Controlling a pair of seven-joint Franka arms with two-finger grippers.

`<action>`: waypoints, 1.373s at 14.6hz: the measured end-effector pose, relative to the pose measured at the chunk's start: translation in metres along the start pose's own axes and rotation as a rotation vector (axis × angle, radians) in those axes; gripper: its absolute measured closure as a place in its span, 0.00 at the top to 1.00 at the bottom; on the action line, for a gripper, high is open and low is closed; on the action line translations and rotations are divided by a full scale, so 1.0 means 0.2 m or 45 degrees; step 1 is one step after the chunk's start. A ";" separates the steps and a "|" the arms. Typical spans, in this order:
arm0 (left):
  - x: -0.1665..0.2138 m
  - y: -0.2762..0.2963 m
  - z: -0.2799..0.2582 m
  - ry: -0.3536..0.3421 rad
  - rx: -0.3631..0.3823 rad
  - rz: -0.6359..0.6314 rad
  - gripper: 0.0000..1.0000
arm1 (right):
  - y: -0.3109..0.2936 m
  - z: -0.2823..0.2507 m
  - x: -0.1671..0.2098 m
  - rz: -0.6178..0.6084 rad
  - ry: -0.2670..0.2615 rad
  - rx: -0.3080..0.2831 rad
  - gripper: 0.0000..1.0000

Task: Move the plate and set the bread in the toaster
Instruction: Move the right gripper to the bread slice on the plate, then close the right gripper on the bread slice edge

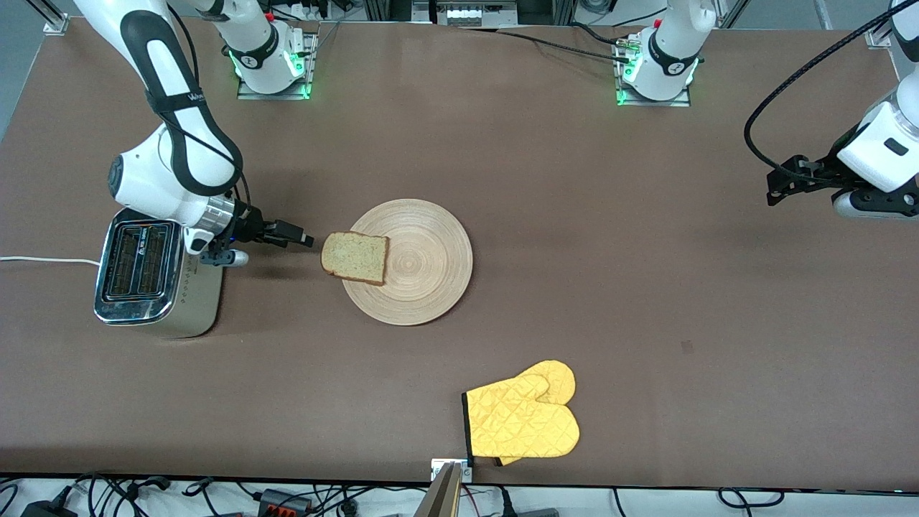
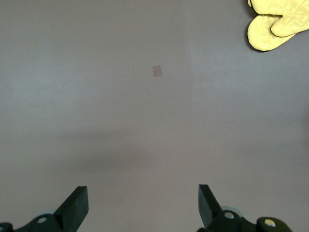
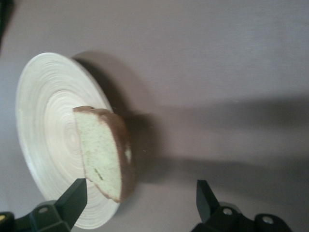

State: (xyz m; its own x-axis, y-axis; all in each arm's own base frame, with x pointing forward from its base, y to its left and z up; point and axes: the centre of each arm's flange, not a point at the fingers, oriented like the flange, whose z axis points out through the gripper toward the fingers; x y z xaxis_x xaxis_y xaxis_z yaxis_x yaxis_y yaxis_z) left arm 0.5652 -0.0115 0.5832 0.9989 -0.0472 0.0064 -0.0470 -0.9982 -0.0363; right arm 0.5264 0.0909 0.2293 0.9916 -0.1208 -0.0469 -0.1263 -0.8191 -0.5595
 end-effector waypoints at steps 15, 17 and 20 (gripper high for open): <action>-0.01 0.00 0.01 -0.019 0.000 -0.008 1.00 | 0.05 0.24 0.00 -0.081 0.074 0.149 1.00; -0.01 0.00 0.01 -0.019 0.000 -0.008 1.00 | 0.04 0.24 0.01 -0.068 0.088 0.166 1.00; -0.01 0.00 0.01 -0.019 0.000 -0.008 1.00 | -0.01 0.24 0.03 -0.069 0.103 0.184 0.87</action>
State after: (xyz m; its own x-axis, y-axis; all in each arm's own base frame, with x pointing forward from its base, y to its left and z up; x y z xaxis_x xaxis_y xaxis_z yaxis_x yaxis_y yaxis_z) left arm 0.5635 -0.0117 0.5819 0.9991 -0.0405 -0.0083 -0.0408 -0.9985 -0.0361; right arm 0.5336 0.1189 0.1896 0.9905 -0.1281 0.0497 -0.0616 -0.7372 -0.6729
